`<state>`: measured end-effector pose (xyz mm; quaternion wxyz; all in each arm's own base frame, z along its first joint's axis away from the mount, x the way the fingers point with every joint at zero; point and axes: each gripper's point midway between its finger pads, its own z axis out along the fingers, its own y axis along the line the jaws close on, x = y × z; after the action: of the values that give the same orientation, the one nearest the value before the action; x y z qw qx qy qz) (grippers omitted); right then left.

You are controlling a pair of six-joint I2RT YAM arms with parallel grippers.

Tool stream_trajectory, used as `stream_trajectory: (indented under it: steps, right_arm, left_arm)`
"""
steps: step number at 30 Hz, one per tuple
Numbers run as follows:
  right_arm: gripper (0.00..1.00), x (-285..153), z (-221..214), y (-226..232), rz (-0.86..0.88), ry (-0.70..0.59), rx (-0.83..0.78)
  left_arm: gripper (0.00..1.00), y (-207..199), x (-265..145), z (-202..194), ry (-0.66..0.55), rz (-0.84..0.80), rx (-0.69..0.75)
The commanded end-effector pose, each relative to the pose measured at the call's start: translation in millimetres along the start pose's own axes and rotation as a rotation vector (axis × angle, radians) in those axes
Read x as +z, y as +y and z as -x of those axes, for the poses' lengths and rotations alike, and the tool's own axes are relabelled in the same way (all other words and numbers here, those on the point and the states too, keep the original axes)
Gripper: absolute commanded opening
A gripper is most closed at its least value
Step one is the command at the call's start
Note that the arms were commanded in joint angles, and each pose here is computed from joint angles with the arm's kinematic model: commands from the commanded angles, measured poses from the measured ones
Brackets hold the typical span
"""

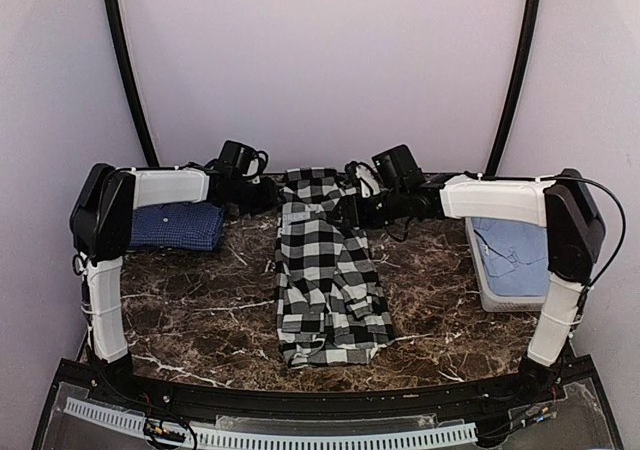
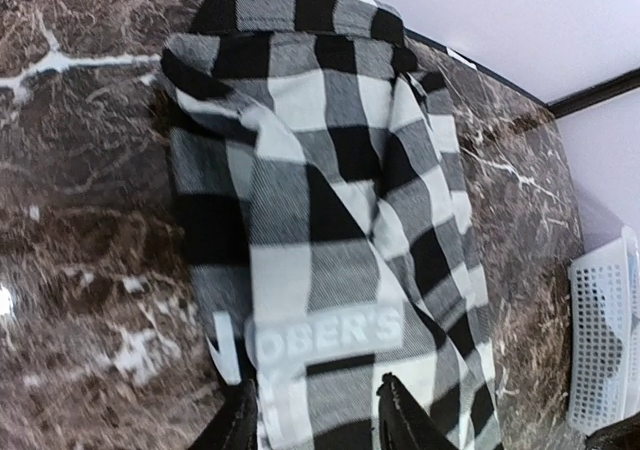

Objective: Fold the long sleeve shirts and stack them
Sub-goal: Fold the sleeve of the rectangle-folded shirt, then smooth out the rectangle-folded shirt at the center of the board.

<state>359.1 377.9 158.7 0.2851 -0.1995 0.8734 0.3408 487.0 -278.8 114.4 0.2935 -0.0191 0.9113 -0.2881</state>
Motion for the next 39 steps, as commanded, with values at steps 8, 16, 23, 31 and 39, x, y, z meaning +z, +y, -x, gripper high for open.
stream_trajectory:
  steps: [8,16,23,31,39]
  right_arm:
    - [0.61,10.9,24.4,-43.6,-0.014,-0.087,0.069]
    - [0.61,27.0,19.1,-59.8,-0.032,-0.057,0.06]
    - [0.59,42.1,5.2,-77.0,-0.053,-0.02,0.07]
    - [0.51,51.6,-1.8,-85.1,-0.056,-0.009,0.08]
    - [0.46,62.7,-1.5,-93.3,-0.067,-0.012,0.094]
  left_arm:
    - [0.38,17.2,48.2,67.8,-0.108,0.036,0.082]
    - [0.25,19.1,81.9,68.8,-0.081,-0.027,0.048]
    - [0.11,-4.4,82.8,87.5,-0.141,-0.134,0.084]
    - [0.03,-26.6,86.9,99.5,-0.17,-0.247,0.11]
    - [0.05,-12.9,108.3,91.1,-0.14,-0.221,0.082]
